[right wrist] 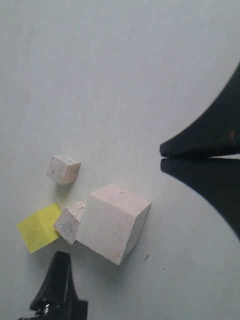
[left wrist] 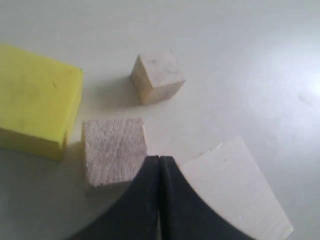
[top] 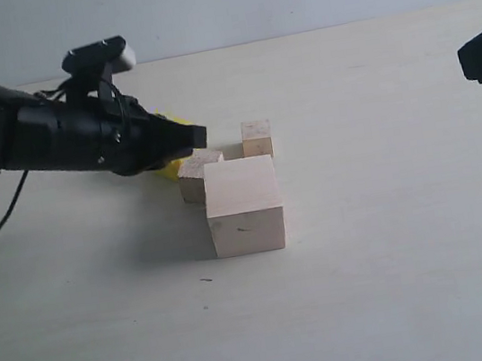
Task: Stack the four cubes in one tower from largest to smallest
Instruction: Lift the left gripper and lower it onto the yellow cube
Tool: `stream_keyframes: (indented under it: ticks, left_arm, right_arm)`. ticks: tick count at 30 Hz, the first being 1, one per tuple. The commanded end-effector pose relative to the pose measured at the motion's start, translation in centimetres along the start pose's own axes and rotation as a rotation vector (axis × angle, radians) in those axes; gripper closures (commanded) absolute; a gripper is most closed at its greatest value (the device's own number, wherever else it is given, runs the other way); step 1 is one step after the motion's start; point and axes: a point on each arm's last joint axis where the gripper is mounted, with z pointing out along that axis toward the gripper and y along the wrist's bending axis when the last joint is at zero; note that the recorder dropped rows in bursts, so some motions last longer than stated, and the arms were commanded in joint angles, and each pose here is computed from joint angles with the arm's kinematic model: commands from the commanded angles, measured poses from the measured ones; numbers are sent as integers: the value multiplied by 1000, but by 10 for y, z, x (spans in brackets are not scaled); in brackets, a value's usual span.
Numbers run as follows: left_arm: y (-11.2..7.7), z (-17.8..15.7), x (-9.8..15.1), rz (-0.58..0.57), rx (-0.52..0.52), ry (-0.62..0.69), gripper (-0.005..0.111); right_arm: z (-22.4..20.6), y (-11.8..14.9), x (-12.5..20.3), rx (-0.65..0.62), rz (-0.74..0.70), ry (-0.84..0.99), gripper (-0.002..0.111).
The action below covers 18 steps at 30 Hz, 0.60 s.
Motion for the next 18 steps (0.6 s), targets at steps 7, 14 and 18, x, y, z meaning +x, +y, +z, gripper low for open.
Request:
stream_keyframes:
  ticks: [7,14,18]
  left_arm:
    - [-4,-31,-53,146,-37,-134,107]
    - [9,-23,-71,314,-153,5,107]
    - [23,-22,-73,297,-244,101,107]
  right_arm:
    - [0,-1,3,5,-9,15,108]
    - [0,-1,3,6,-8,19,108]
    - [0,-1,3,6,-8,19,108]
